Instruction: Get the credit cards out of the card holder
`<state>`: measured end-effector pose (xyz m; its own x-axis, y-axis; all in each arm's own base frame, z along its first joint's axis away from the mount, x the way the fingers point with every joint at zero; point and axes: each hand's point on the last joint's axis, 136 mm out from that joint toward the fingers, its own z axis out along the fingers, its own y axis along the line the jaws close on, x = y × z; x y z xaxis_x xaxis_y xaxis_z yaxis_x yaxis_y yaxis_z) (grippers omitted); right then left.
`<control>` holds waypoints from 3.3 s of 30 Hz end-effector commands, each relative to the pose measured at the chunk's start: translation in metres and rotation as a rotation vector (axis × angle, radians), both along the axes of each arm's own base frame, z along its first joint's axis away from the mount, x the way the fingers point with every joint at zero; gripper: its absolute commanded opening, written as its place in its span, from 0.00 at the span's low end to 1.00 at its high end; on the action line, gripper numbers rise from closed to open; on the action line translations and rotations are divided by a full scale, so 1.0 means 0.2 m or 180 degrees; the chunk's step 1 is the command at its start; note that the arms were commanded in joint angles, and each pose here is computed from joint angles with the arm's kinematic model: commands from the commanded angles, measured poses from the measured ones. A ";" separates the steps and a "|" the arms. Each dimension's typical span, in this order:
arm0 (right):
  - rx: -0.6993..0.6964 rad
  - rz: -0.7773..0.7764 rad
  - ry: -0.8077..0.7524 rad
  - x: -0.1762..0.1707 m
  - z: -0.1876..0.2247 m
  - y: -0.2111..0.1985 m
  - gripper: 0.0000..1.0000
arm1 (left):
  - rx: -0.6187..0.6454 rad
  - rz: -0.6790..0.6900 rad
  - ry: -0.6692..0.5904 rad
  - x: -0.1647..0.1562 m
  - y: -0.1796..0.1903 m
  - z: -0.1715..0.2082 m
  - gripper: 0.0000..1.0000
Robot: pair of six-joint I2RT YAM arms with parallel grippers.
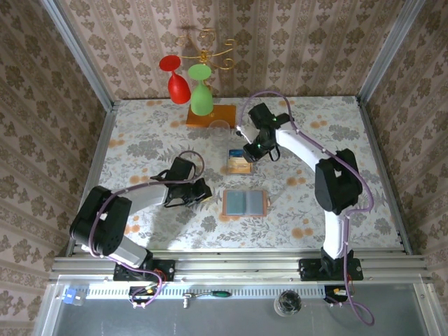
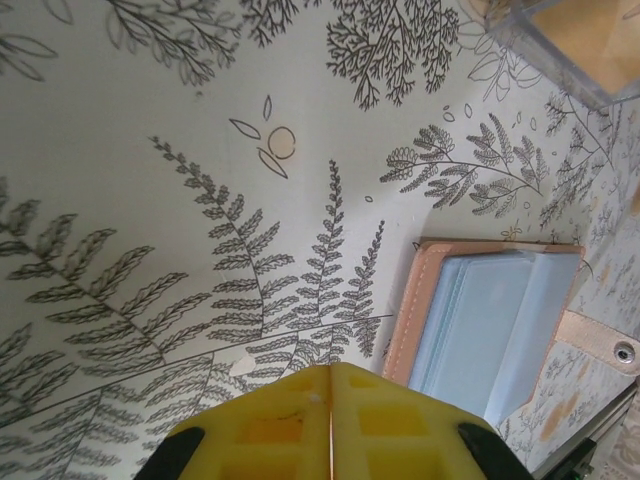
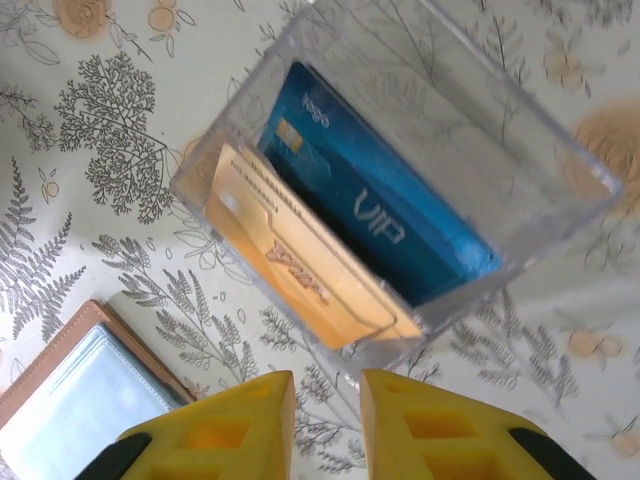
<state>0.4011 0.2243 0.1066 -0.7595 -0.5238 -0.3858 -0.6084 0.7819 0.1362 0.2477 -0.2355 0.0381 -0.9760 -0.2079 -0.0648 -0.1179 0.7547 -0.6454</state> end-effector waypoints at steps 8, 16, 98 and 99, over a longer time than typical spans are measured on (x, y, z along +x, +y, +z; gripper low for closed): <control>0.0924 -0.1422 0.0142 -0.17 0.07 0.03 0.26 | -0.0134 -0.0135 -0.0164 0.06 -0.18 0.07 0.09; 0.1348 -0.1724 0.0610 -0.38 0.03 0.13 0.26 | -0.0130 -0.0218 -0.0166 0.05 -0.24 0.06 0.09; 0.0865 -0.1553 0.1147 -0.68 -0.35 0.23 0.25 | 0.0273 -0.0317 0.0118 -0.10 -0.16 -0.15 0.00; 0.0851 -0.1555 0.1135 -0.69 -0.35 0.22 0.25 | 0.0271 -0.0318 0.0119 -0.10 -0.16 -0.15 0.00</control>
